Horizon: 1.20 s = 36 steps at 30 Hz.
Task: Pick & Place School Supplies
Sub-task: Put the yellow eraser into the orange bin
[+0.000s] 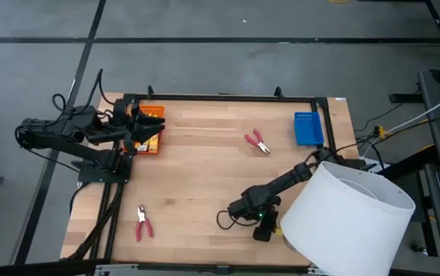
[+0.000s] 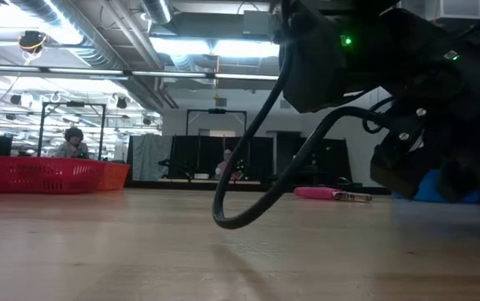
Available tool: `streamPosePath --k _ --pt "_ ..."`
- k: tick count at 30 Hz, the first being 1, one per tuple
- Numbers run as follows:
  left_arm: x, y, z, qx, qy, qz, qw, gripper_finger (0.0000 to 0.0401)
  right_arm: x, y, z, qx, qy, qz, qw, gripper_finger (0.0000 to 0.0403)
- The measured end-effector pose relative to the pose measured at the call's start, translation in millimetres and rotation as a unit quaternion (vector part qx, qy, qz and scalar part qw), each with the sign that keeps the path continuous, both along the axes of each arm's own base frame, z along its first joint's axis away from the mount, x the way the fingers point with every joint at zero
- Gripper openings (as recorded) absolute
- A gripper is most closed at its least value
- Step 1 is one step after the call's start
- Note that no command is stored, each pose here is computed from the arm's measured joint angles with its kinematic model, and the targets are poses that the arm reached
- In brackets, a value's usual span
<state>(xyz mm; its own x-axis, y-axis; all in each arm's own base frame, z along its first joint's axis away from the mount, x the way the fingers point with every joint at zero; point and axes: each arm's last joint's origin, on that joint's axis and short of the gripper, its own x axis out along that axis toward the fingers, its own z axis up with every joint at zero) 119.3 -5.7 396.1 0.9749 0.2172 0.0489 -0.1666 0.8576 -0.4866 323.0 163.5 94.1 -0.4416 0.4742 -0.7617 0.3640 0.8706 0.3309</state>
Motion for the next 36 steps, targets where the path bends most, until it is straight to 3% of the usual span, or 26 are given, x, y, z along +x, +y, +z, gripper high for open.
streamPosePath --k 3,8,19,36 --pt "-0.7 0.1 0.2 0.0 -0.001 0.0 1.0 0.0143 0.3 -2.8 0.4 0.0 0.003 0.0 1.0 0.0015" --pt "-1.0 0.1 0.3 0.003 -0.001 0.0 1.0 0.0143 1.8 -8.1 1.6 -0.003 0.003 0.004 1.0 0.0003" --pt "-0.9 0.1 -0.5 0.004 0.003 0.0 1.0 0.0143 28.6 -28.4 15.9 -0.05 -0.051 0.006 0.997 0.0" --pt "-5.7 0.6 0.1 0.008 0.0 -0.002 1.0 0.0143 46.5 -32.7 34.7 -0.119 -0.106 0.015 0.987 0.0003"
